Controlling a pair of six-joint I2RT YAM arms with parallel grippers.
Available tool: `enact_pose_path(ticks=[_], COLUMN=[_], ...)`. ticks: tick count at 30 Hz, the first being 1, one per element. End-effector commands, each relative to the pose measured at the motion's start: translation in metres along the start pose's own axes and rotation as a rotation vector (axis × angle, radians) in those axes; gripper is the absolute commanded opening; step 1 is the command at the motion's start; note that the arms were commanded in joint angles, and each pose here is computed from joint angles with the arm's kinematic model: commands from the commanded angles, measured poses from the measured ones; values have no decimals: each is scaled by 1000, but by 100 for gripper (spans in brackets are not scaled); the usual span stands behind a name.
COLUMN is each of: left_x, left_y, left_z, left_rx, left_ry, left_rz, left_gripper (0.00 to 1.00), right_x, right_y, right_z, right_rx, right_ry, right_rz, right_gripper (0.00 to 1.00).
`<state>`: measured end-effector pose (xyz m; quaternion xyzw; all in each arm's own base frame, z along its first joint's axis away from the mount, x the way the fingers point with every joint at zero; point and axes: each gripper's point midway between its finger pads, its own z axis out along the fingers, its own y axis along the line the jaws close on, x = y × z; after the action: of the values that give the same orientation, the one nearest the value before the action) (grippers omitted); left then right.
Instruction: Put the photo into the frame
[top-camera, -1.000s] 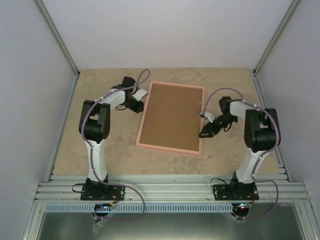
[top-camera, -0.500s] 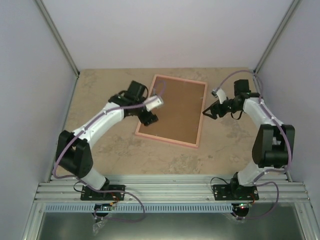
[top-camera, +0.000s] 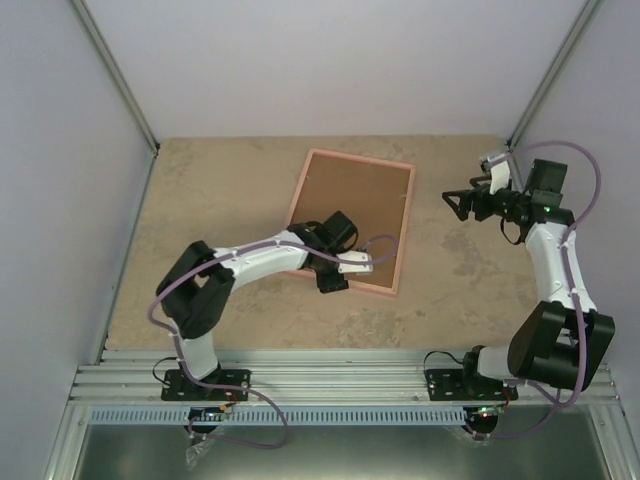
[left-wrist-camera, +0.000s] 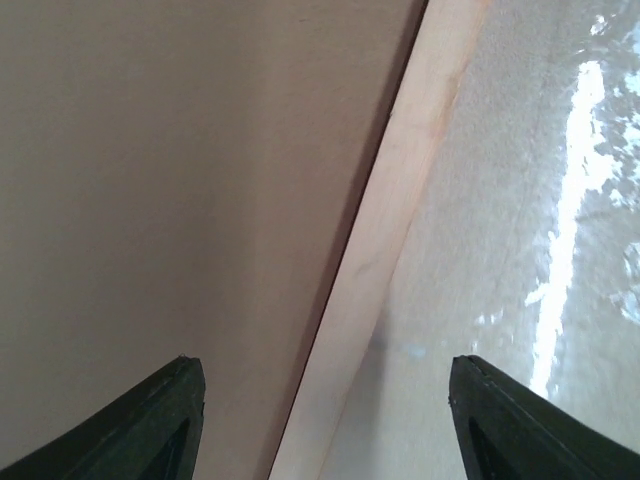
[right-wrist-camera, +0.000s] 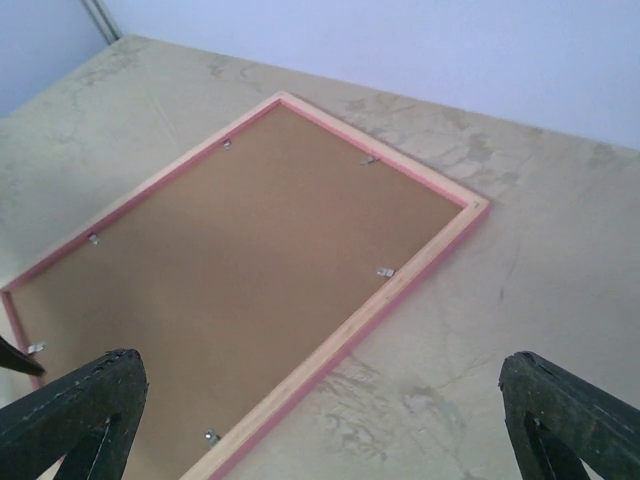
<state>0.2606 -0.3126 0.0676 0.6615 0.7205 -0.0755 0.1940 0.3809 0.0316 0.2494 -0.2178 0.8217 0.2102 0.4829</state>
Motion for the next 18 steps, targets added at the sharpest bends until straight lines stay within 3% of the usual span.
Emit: enact_pose_path(ticks=[1,7,13,18], left_x=[-15,-19,-16,-19], left_y=[2,-10,-30,-30], left_z=[23,42,50,51], left_rx=[-53,-43,-20,-25], left_ry=[36,63,70,61], left_rz=[98,142,179,160], left_gripper=[68,54,28,15], right_x=[29,61,90,118], right_y=[3,5,8,19], right_z=[8,15,29,39], right_rx=[-86,-69,-123,-192], right_ry=[36,46,102,143], right_rz=[146,306,409,503], right_gripper=[98,98,98,98])
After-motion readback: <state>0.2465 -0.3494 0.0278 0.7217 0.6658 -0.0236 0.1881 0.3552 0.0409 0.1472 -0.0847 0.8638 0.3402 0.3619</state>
